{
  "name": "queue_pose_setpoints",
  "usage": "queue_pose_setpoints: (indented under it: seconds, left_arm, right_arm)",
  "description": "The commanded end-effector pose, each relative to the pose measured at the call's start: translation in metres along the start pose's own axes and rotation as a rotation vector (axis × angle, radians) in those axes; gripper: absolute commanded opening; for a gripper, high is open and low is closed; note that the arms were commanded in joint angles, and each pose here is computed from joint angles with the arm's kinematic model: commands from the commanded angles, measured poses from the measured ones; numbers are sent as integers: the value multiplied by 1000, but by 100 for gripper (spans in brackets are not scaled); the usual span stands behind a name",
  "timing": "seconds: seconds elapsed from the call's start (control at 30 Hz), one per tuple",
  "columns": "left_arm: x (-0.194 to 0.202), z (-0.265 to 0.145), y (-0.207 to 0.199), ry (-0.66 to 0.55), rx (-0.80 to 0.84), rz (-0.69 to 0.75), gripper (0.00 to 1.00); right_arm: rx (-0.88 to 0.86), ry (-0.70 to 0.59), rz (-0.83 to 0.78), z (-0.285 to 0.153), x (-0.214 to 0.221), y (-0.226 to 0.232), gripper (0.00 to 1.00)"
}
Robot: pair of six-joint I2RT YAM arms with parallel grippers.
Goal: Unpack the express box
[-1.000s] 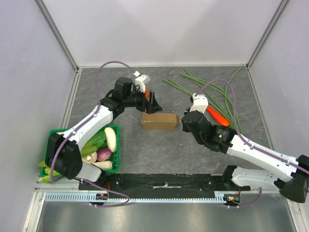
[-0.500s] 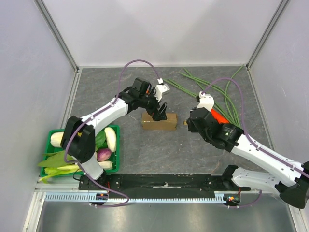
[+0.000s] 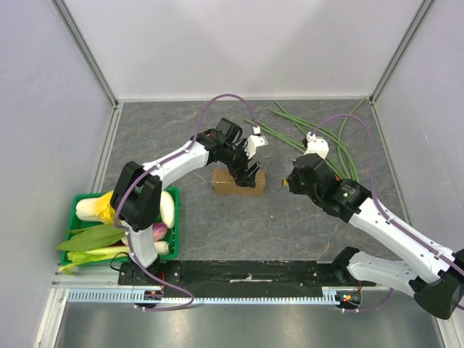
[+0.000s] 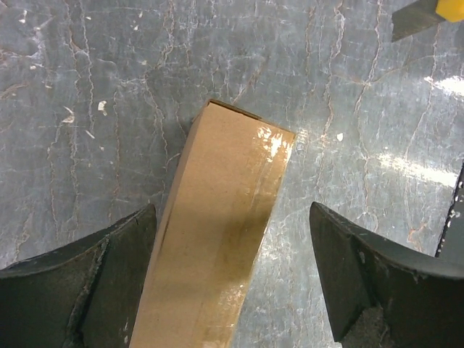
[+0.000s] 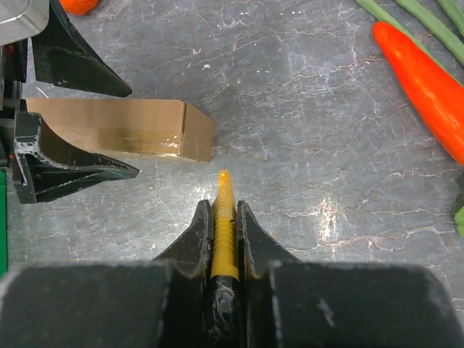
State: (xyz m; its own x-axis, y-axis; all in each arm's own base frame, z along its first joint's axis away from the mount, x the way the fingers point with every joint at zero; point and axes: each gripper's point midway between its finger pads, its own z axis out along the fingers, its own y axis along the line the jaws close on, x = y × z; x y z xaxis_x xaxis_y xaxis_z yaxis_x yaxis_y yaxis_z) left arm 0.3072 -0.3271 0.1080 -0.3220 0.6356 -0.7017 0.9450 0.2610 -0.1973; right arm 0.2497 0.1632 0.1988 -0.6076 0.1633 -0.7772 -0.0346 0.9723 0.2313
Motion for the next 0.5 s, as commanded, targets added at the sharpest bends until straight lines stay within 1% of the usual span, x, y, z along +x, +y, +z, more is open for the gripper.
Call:
queue_pose_setpoints:
  seconds: [0.0, 0.13, 0.17, 0.2, 0.27, 0.3, 0.33, 0.47]
  left_arm:
    - [-8, 2, -8, -15, 42, 44, 91]
    - [2, 14, -8, 25, 37, 48, 88]
    - [8, 18, -5, 43, 16, 47, 86]
    - [11, 20, -2, 47, 0, 38, 82]
    - [14, 24, 6, 48, -45, 41, 78]
    - [15, 24, 7, 48, -61, 30, 74]
    - [12, 25, 10, 30, -77, 38, 73]
    - [15, 22, 16, 25, -141, 44, 70]
  right_arm:
    - [-48, -28, 21, -8, -15, 6, 0]
    - [-68, -22, 33, -3, -14, 8, 0]
    - [-72, -25, 38, -1, -15, 9, 0]
    - [-86, -37, 49, 0, -18, 12, 0]
    - [-101, -44, 63, 3, -16, 15, 0]
    - [-116, -58, 79, 5, -17, 18, 0]
    - [-127, -67, 88, 5, -18, 19, 0]
    - [-147, -84, 118, 11, -19, 24, 0]
